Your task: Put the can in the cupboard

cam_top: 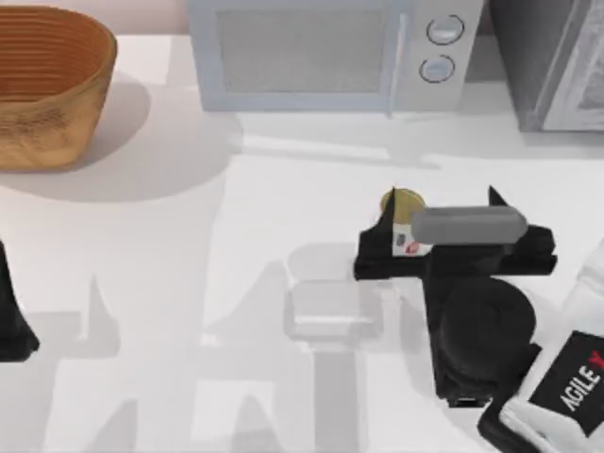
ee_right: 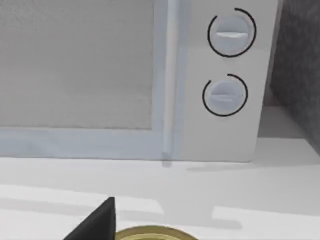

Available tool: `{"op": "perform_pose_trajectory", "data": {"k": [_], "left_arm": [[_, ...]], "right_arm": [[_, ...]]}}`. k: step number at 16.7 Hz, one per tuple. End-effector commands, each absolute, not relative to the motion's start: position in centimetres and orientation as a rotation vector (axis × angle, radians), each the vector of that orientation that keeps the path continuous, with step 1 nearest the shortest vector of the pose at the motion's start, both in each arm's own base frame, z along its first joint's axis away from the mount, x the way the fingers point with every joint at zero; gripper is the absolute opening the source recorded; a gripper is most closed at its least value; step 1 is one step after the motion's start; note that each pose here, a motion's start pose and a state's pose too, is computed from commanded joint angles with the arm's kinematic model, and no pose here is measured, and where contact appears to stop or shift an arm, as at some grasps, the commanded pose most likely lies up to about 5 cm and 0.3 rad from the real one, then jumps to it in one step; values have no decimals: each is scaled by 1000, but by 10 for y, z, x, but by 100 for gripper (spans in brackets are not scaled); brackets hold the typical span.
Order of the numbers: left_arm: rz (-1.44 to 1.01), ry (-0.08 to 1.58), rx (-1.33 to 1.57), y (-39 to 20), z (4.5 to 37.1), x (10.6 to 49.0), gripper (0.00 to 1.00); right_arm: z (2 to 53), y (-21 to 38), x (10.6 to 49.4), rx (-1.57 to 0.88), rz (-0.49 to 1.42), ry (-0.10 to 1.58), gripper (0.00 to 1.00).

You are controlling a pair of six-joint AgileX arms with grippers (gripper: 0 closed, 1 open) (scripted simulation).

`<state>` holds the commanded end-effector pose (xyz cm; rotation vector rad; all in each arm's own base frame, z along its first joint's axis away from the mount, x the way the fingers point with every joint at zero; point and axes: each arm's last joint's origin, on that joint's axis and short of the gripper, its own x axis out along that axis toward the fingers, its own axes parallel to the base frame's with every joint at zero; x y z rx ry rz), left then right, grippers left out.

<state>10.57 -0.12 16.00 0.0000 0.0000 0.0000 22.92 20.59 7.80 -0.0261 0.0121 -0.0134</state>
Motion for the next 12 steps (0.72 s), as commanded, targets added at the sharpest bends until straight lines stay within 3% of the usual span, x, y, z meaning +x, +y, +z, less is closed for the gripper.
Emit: {"op": "perform_pose_trajectory", "data": {"k": [7,12], "left_arm": [[0,0,0,-1,160,106,100],[0,0,0,-1,160,106,100]], "right_arm": [[19,235,207,-4,-9,-3,100],[10,238,203,1,-10,-6,100]]}}
